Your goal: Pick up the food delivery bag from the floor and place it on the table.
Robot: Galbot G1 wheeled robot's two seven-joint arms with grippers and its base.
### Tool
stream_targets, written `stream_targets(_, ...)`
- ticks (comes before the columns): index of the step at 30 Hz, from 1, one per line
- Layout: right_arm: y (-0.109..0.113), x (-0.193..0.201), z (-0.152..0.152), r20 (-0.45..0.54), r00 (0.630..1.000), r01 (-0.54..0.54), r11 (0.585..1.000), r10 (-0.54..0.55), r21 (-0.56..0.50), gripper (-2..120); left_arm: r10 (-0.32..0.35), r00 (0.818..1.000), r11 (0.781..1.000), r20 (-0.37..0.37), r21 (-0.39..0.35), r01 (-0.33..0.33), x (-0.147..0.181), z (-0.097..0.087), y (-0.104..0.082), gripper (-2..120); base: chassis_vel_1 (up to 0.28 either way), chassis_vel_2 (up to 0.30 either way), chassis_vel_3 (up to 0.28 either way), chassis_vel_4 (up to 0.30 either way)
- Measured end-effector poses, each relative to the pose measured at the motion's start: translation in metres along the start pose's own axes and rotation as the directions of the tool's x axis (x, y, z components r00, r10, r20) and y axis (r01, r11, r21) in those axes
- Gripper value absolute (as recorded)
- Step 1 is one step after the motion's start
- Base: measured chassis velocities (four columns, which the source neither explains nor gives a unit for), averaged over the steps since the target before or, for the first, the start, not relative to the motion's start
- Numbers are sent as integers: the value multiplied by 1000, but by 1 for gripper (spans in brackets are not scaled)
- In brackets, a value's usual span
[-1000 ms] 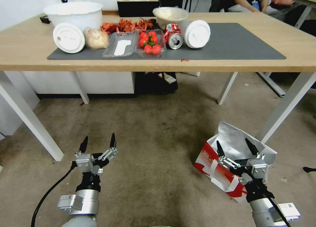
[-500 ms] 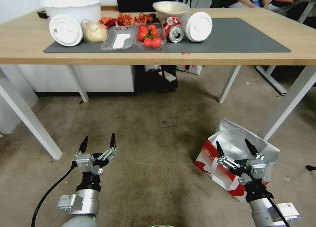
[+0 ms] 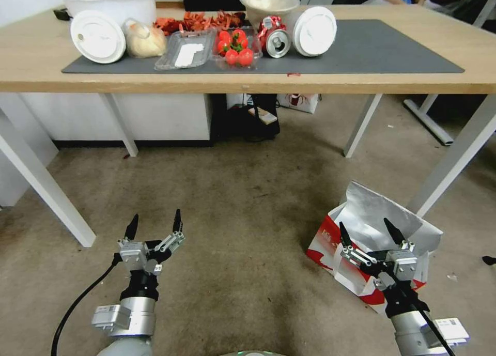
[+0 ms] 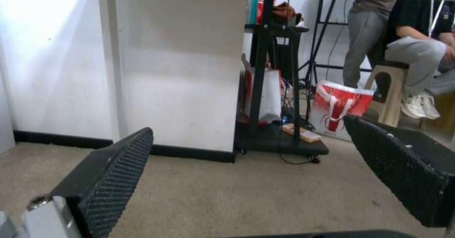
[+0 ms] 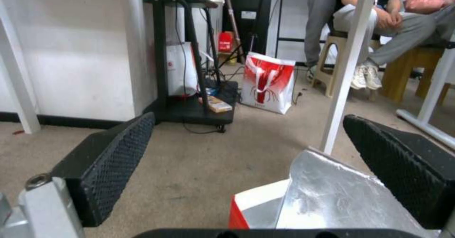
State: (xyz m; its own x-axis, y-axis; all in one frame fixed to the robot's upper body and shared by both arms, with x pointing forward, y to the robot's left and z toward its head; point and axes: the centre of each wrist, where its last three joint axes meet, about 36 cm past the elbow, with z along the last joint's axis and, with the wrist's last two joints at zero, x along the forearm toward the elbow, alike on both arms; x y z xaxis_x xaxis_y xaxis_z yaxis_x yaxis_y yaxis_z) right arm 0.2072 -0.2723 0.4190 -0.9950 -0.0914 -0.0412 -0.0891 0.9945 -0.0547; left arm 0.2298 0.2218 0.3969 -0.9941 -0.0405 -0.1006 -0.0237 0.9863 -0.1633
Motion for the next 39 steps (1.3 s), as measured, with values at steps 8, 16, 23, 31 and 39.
stream_targets(8,-6,-4,-2,7,1000,23,1000,-23,19,100,11,1000,1000,-4,-4,-11,1,3,0,100,0,0,0,0)
stream_targets(16,-70,-42,-7,-23,991,135,978,-133,160,100,21,1000,1000,-1,-18,-21,2,2,0,100,0,0,0,0)
stream_targets(23,-145,-100,-14,-84,961,275,933,-262,234,100,17,1000,1000,8,-20,-17,2,2,-2,100,0,0,0,0)
stream_targets(31,-251,-142,3,-243,911,388,891,-333,235,100,7,1000,1000,15,-24,-6,6,7,-5,100,0,0,0,0)
stream_targets(39,-333,-147,17,-371,834,492,855,-409,163,100,1,1000,1000,19,-28,-1,7,9,-8,100,0,0,0,0)
